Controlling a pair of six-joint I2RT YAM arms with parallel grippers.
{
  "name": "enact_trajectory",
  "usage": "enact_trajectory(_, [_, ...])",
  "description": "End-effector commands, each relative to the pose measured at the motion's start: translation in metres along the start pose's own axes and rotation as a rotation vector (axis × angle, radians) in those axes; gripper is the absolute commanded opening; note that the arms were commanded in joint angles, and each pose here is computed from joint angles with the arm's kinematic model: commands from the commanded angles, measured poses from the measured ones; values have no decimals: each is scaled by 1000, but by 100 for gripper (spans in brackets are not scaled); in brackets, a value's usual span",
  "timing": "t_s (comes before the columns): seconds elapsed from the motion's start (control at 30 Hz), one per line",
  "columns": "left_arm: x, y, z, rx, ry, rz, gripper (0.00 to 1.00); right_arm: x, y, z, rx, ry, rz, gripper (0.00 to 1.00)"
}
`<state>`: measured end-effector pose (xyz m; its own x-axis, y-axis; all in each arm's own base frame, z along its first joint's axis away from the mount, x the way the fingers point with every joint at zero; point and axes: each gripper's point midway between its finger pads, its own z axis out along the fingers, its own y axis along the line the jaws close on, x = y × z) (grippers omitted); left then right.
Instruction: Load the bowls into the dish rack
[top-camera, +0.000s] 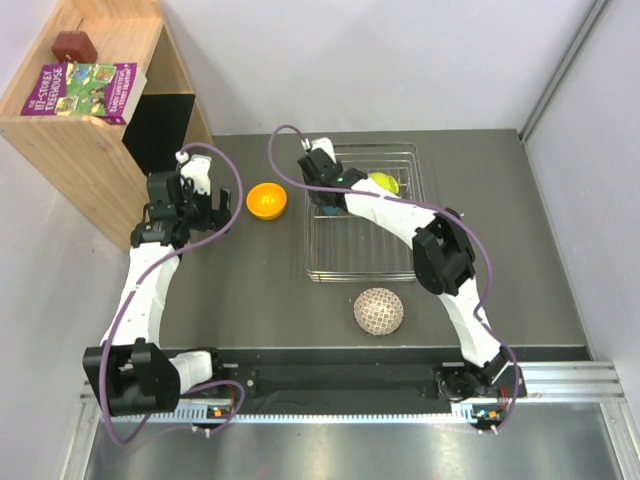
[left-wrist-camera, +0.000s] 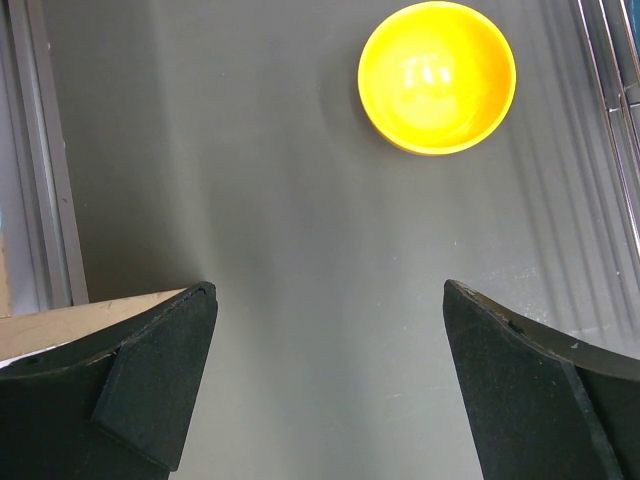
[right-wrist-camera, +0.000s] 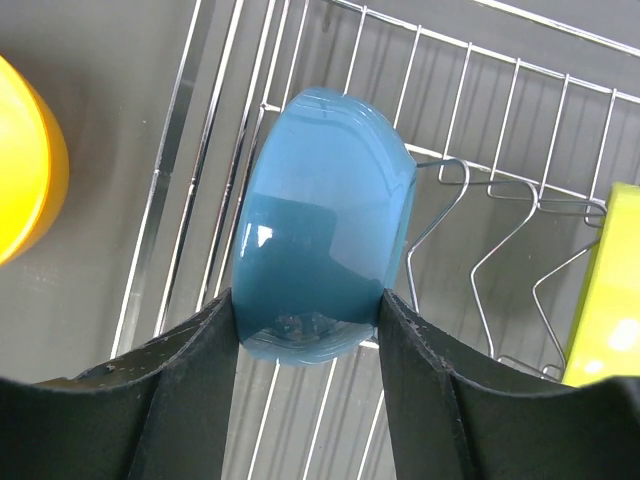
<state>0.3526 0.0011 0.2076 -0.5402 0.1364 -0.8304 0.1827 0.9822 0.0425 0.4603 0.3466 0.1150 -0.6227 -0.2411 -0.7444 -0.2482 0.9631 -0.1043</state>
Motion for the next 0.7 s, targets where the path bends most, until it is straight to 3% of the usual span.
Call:
enact_trajectory(0.0, [-11, 1, -2, 2, -41, 2, 99, -2, 5, 3, -37, 3, 4, 26])
enact_trajectory(0.03, [-11, 1, -2, 2, -41, 2, 99, -4, 5, 2, -38, -2, 1, 38])
enact_trajectory(0.13, [-11, 0, -2, 8, -42, -1, 99, -10, 3, -3, -40, -16, -3, 56])
enact_trajectory(0.33, [-13, -1, -2, 14, -46, -4, 99, -23, -5, -11, -7, -51, -26, 84])
enact_trajectory(0.67, [-20, 0, -3, 14, -59, -3, 99, -62, -30, -39, 77, -149, -67, 90])
